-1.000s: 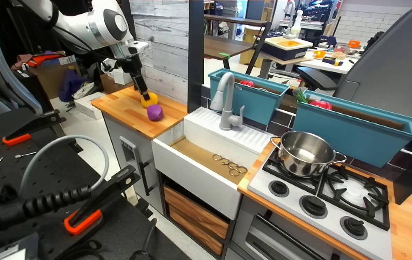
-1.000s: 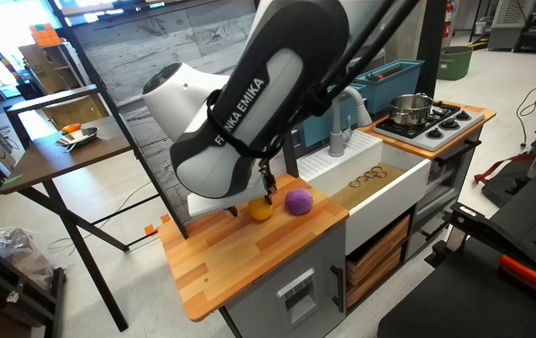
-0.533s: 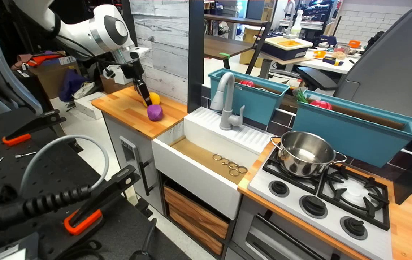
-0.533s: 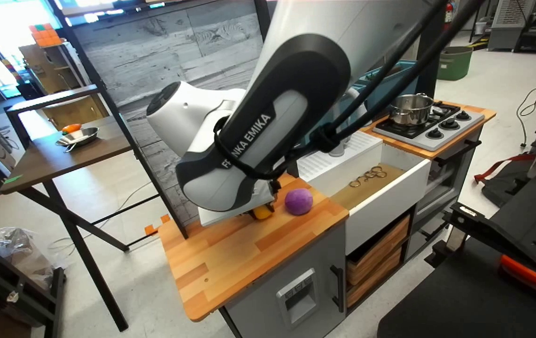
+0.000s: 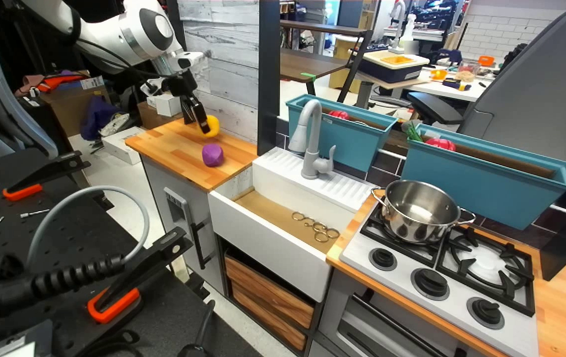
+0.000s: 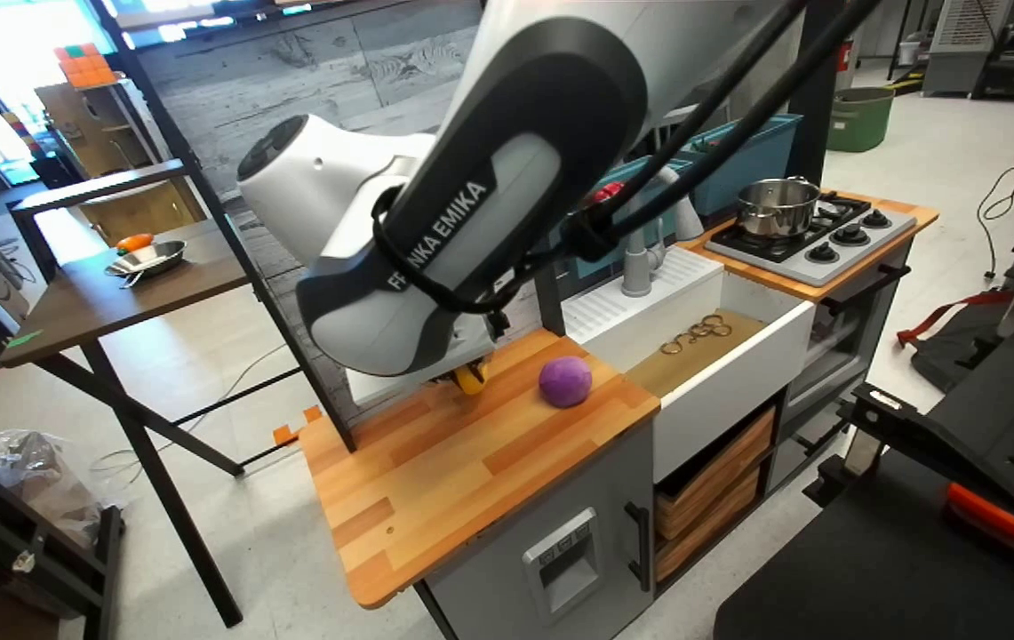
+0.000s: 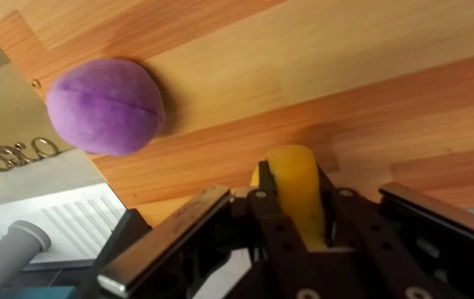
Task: Put the orange plushy in the sink
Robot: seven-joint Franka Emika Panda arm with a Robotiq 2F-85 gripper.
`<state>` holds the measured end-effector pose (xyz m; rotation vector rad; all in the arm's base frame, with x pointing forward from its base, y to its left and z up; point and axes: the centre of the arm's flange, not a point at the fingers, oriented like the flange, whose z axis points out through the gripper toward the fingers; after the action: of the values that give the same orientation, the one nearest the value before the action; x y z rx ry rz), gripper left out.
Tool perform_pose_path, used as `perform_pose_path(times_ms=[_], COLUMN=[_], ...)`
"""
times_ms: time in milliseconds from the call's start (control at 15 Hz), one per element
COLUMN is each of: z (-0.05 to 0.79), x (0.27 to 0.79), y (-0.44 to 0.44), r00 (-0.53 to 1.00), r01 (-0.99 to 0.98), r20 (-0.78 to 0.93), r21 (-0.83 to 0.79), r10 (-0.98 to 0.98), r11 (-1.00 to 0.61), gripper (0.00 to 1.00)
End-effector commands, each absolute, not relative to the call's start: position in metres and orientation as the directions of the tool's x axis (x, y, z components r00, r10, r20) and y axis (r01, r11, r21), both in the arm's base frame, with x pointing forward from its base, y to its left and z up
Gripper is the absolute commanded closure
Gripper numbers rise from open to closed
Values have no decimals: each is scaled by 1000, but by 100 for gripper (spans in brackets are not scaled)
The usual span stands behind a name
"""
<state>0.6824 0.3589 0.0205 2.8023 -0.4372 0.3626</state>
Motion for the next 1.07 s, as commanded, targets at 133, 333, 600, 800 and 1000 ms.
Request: perform_pose_path(times_ms=[133,333,600,800,1000], z=[106,140,171,176,172], x=[670,663,653,638,620], y=[373,353,313,279,241], r00=[946,954,956,946,915], r01=[-245,-254,-289,-315,-361], r20=[251,203,112,12,-52], r21=[146,148,207,270,335], r10=[-204,-222,-270,-324,-400], r11=[-958,-956,-935,-910,-870], gripper=[94,94,94,94,94])
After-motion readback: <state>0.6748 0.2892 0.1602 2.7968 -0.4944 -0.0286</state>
